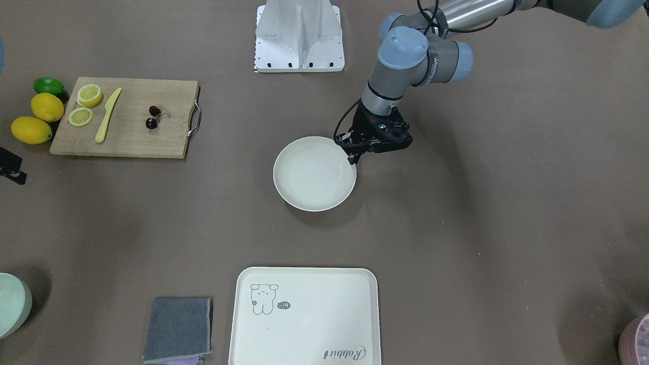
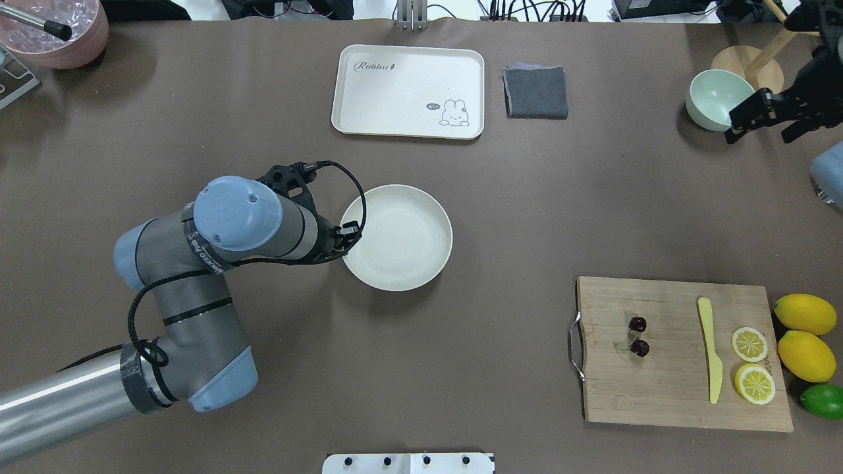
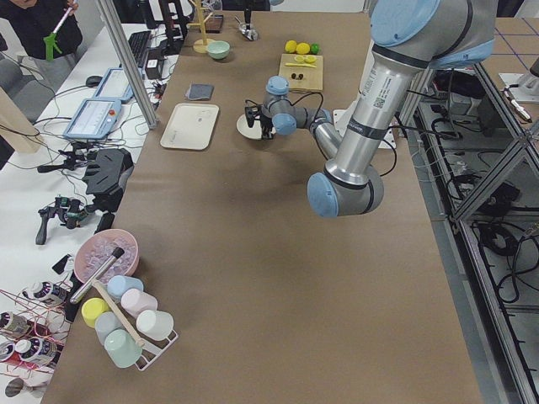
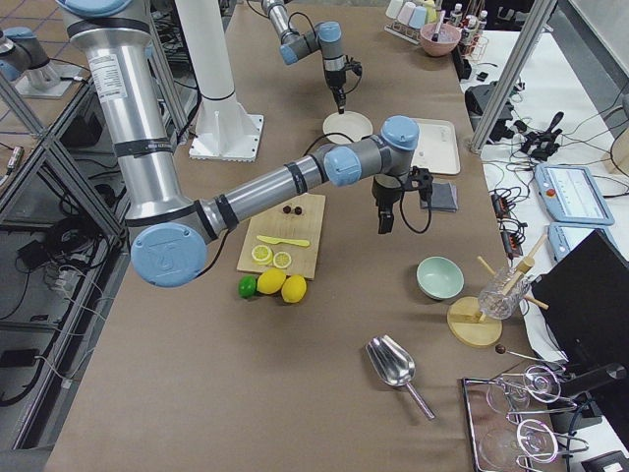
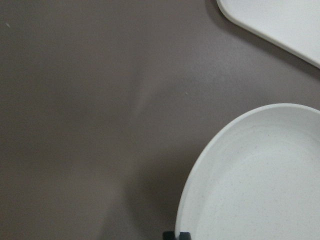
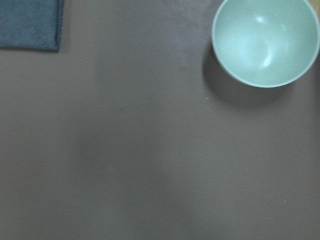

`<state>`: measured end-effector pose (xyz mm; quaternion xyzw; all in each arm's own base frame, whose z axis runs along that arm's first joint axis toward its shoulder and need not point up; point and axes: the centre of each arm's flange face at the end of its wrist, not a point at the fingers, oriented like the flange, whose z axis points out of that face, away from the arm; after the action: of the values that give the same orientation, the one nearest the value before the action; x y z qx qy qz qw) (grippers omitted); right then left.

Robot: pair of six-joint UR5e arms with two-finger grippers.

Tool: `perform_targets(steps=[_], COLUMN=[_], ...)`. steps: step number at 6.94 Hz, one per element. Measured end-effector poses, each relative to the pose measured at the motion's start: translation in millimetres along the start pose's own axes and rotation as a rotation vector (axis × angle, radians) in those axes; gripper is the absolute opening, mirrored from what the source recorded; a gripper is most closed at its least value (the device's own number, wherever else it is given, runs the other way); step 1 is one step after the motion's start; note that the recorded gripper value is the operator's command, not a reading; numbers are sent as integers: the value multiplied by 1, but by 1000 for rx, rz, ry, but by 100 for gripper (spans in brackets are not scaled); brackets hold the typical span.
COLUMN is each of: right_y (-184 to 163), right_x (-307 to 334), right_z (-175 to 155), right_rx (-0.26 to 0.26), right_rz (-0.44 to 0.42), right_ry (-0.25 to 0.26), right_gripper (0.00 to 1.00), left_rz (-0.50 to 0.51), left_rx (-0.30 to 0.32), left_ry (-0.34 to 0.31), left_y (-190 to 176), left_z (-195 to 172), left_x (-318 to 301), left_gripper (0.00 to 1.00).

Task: Place red cherry on plate
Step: 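Release the plate, draw back left arm while right arm reaches toward cherries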

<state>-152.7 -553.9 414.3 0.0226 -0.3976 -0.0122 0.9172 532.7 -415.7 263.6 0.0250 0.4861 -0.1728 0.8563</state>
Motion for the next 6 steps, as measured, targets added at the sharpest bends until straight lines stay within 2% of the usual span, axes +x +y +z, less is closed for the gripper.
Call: perform_targets(steps=[2, 3, 5, 6], right_y=[30, 53, 105, 132], right_x=[-89, -119, -142, -136], right_z=[8, 17, 45, 64], right_rx=[8, 0, -51, -50], right_rz=[-11, -22, -6, 7], right_ry=[-19, -20, -17, -27], right_gripper=[100, 100, 100, 100], left_rz=[10, 25, 102, 105], left_rx=[13, 47, 132, 170], left_ry=[-6, -3, 0, -5], left_y=[9, -3, -60, -88], left_z=[5, 1, -22, -35], left_x=[0, 0, -6, -12], left_gripper=[98, 98, 98, 98])
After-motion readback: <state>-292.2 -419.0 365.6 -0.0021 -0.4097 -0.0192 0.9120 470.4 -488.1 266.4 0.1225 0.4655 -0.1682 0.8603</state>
